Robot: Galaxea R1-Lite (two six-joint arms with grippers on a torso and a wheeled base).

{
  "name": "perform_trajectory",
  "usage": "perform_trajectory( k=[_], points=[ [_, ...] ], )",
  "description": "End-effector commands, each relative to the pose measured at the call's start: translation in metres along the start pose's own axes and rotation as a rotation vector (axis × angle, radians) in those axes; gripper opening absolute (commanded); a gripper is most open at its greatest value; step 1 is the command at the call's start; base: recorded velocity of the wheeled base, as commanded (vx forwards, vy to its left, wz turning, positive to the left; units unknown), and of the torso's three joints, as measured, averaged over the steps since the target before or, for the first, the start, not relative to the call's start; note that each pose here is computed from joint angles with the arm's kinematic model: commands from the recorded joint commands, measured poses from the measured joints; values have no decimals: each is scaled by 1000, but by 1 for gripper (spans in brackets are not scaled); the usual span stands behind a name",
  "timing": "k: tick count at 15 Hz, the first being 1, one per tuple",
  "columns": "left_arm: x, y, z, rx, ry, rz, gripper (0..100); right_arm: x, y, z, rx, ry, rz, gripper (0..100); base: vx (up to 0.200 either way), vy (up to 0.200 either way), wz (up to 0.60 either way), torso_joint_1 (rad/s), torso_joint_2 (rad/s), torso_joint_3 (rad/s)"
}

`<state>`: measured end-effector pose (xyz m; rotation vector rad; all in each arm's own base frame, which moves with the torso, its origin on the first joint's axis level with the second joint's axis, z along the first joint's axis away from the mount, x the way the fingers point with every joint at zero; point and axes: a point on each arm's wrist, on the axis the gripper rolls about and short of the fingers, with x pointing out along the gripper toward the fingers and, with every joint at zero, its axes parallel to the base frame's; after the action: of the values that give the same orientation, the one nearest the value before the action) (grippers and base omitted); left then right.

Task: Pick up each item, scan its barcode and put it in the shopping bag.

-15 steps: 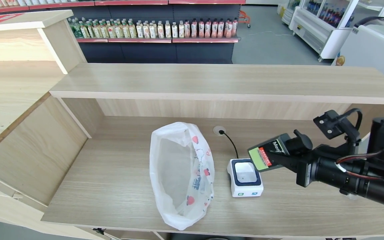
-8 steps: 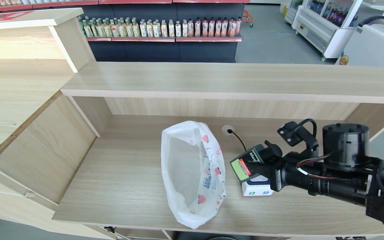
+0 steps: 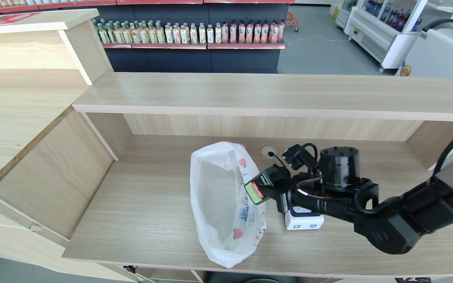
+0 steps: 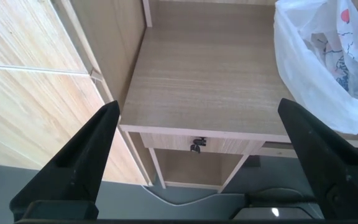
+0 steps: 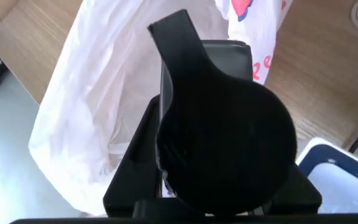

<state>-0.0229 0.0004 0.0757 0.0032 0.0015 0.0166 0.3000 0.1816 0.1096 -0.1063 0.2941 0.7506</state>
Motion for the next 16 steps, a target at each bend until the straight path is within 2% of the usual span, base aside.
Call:
perform_trajectory(
  k=[1, 3, 7, 13, 14, 16],
  points=[
    [0, 0, 0, 0, 0, 0, 100, 39, 0, -19, -33, 39, 20, 0, 0, 0, 0, 0, 0, 0],
    [0, 0, 0, 0, 0, 0, 100, 58, 1, -23, -84, 35, 31, 0, 0, 0, 0, 0, 0, 0],
    [0, 0, 0, 0, 0, 0, 100, 86, 10, -24, -110, 8, 56, 0, 0, 0, 0, 0, 0, 0],
    [0, 0, 0, 0, 0, 0, 100, 98, 12, -31, -172, 13, 64, 0, 0, 0, 0, 0, 0, 0],
    [0, 0, 0, 0, 0, 0, 100, 100, 12, -32, -174, 13, 66, 100, 0, 0, 0, 0, 0, 0],
    [0, 0, 0, 0, 0, 0, 100, 101, 15, -30, -177, 7, 77, 100, 0, 0, 0, 0, 0, 0]
  ],
)
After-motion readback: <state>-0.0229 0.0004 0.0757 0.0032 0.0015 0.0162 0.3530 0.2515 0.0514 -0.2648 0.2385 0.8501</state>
